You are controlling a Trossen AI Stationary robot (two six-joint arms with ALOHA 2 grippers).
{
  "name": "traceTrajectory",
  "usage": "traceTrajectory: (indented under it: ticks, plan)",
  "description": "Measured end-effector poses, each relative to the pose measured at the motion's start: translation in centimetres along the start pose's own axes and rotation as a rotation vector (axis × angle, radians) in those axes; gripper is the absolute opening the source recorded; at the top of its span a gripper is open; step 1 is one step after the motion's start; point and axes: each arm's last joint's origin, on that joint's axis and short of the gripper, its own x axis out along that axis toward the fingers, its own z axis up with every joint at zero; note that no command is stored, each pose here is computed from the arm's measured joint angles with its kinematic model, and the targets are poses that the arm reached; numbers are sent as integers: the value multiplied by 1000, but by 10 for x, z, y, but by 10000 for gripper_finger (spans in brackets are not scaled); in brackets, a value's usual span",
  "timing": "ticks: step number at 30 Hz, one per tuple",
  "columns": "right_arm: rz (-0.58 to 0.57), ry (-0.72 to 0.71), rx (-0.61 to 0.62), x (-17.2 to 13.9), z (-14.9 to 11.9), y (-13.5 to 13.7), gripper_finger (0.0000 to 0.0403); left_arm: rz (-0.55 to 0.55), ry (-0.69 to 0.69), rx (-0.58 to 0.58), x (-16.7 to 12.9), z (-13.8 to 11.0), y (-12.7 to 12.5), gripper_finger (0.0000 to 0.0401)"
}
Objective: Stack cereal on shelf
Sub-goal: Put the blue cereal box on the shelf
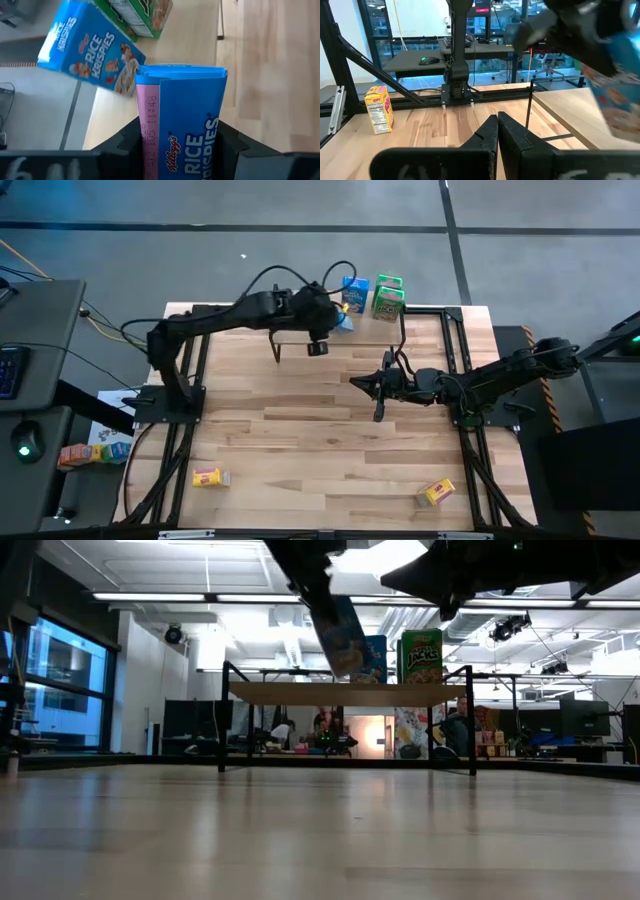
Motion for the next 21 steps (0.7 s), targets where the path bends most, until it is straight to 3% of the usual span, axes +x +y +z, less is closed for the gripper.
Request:
traceTrajectory:
  ticks: [6, 21]
  plan:
    - [0, 8, -2, 0, -1, 0, 0, 11, -13, 15, 22, 5, 2, 142]
    - [0, 22, -9, 0, -2, 0, 0, -10, -41, 12, 21, 7, 2, 142]
